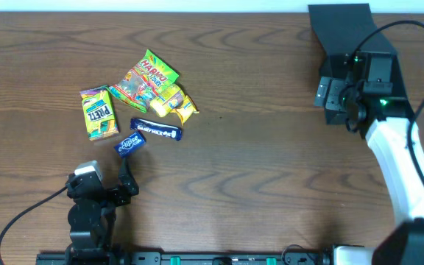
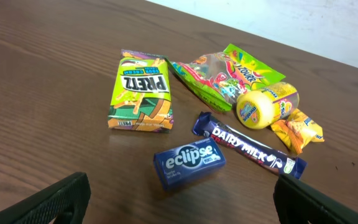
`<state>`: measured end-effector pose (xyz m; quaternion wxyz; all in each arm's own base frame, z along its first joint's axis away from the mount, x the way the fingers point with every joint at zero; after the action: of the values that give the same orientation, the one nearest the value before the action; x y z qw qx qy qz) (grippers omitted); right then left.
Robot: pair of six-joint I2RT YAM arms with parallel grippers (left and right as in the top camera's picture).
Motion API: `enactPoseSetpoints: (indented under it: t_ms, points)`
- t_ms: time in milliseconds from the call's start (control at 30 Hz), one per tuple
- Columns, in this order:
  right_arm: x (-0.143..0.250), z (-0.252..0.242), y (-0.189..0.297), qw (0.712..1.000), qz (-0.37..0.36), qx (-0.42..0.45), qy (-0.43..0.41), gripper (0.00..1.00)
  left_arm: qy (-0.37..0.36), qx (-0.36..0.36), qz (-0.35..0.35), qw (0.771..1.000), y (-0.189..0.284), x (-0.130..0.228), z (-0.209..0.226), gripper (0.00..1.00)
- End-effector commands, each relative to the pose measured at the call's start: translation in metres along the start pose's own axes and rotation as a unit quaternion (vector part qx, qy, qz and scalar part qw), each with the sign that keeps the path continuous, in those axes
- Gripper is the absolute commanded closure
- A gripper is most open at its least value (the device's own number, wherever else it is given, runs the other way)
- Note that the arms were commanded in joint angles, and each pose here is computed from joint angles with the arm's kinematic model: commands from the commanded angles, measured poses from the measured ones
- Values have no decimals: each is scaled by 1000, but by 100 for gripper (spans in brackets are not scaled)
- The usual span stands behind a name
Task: Pack container
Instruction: 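Raise the right gripper and reach toward the black box lid, then push the black box with the right gripper toward the table center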
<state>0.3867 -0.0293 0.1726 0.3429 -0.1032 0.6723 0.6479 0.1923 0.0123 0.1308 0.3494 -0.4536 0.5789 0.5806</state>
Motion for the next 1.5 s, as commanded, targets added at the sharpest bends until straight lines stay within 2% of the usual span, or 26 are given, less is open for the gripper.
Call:
enactPoseSetpoints:
  t_ms: [0, 200, 267, 333, 400, 433, 467, 500, 700, 1000, 1133, 1467]
  points:
    - [-2, -6, -20, 999, 13, 8, 34, 1, -1, 2, 9, 1000, -3, 8, 0, 5]
    - [14, -18, -65, 998, 52, 25, 26, 1, -1, 2, 9, 1000, -3, 8, 0, 5]
    - [21, -19, -81, 997, 66, 28, 27, 4, -1, 2, 9, 1000, -3, 8, 0, 5]
    - [28, -17, -94, 996, 77, 24, 28, 19, -1, 2, 9, 1000, -3, 8, 0, 5]
    - [31, -16, -101, 996, 80, 22, 28, 50, -1, 2, 9, 1000, -3, 8, 0, 5]
    - [30, -15, -102, 996, 77, 21, 28, 80, -1, 2, 9, 1000, -3, 8, 0, 5]
    - [28, -15, -102, 997, 72, 20, 28, 95, -1, 2, 9, 1000, -3, 8, 0, 5]
    - [25, -14, -102, 997, 66, 18, 27, 99, -1, 2, 9, 1000, -3, 8, 0, 5]
    - [12, 4, -101, 999, 37, 2, 38, 99, -1, 2, 9, 1000, -3, 8, 0, 5]
    - [-10, 82, -75, 995, -2, -55, 82, 98, -1, 2, 9, 1000, -3, 8, 0, 5]
    - [2, 121, -62, 993, 4, -81, 81, 99, -1, 2, 9, 1000, -3, 8, 0, 5]
    - [65, 219, -23, 991, 15, -122, 42, 98, -1, 2, 9, 1000, -3, 8, 0, 5]
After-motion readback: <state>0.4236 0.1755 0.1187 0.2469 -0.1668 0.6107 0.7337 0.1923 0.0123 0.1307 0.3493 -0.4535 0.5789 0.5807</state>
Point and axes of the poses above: each gripper's point midway between its finger pads, its own y axis back along the fingers, its own z axis along the line the jaws close on, x = y × z, the point moved 3 cm from there along y, back along the fingers, and after that the axes turned 9 degrees about -y, right-handed, at the moved point
